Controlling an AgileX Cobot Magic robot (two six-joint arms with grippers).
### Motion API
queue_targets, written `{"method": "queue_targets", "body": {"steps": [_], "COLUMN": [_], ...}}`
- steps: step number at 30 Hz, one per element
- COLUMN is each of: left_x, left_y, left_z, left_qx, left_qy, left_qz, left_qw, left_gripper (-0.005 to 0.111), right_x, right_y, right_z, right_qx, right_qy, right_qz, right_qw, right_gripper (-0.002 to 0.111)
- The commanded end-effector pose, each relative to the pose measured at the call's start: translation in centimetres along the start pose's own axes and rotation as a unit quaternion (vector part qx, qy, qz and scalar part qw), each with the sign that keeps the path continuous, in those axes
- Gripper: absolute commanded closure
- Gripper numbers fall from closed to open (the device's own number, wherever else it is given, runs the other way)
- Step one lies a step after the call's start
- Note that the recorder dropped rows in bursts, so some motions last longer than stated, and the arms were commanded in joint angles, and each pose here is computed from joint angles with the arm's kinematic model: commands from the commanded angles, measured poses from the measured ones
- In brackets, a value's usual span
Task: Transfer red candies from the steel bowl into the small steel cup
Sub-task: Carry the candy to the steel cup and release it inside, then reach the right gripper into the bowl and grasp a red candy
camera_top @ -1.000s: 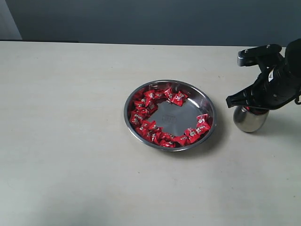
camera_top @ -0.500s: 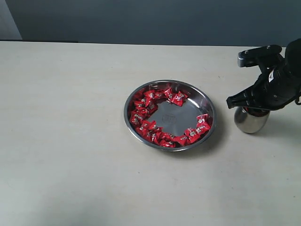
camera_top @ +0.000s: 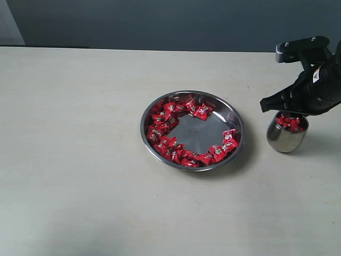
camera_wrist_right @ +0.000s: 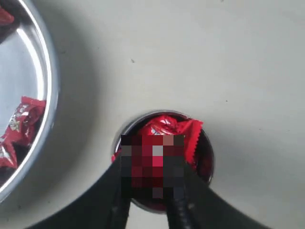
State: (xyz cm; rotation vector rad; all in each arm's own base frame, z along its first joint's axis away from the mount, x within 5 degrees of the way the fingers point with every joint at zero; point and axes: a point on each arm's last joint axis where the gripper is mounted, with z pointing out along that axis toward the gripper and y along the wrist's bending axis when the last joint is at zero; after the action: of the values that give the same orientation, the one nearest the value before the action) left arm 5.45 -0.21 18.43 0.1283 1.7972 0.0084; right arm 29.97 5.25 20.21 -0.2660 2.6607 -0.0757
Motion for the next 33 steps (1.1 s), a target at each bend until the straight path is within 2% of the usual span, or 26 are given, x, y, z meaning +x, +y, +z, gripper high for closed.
{"method": "queue_targets", "body": {"steps": [1, 7, 11, 14, 19, 24, 30, 33], "left_x": [-0.1, -0.1, -0.1, -0.1, -0.1, -0.1, -0.1, -0.1], "left_y": [0.0, 0.0, 0.0, 0.0, 0.0, 0.0, 0.0, 0.0], "left_z": [0.0, 0.0, 0.0, 0.0, 0.0, 0.0, 0.0, 0.0], "left_qx": [0.002, 0.002, 0.002, 0.002, 0.002, 0.002, 0.002, 0.002], "left_qy": [-0.006, -0.006, -0.006, -0.006, -0.006, -0.006, -0.006, -0.006], "left_qz": [-0.003, -0.003, -0.003, -0.003, -0.003, -0.003, -0.003, -0.003], "left_qw": [1.000, 1.000, 1.000, 1.000, 1.000, 1.000, 1.000, 1.000], "left_gripper": [0.106, 0.106, 0.106, 0.106, 0.106, 0.106, 0.106, 0.106], "right_x": [-0.3, -0.8, -1.0, -1.1, -1.4, -1.8, -1.9, -2.4], "right_y": [-0.2, -0.1, 0.4, 0.9, 2.3, 4.0, 5.3, 6.9], "right_z": [-0.9, -2.5, -3.2, -3.3, -3.7, -2.9, 0.1, 1.4], "right_qx": [-0.001, -0.017, -0.046, -0.076, -0.151, -0.240, -0.297, -0.321], "right_qy": [-0.023, -0.063, -0.079, -0.082, -0.103, -0.123, -0.089, -0.071], "right_qz": [0.006, 0.030, 0.065, 0.060, 0.020, -0.019, -0.050, -0.081], "right_qw": [1.000, 0.997, 0.994, 0.992, 0.983, 0.963, 0.949, 0.941], "right_gripper": [0.083, 0.083, 0.083, 0.083, 0.083, 0.083, 0.083, 0.083]}}
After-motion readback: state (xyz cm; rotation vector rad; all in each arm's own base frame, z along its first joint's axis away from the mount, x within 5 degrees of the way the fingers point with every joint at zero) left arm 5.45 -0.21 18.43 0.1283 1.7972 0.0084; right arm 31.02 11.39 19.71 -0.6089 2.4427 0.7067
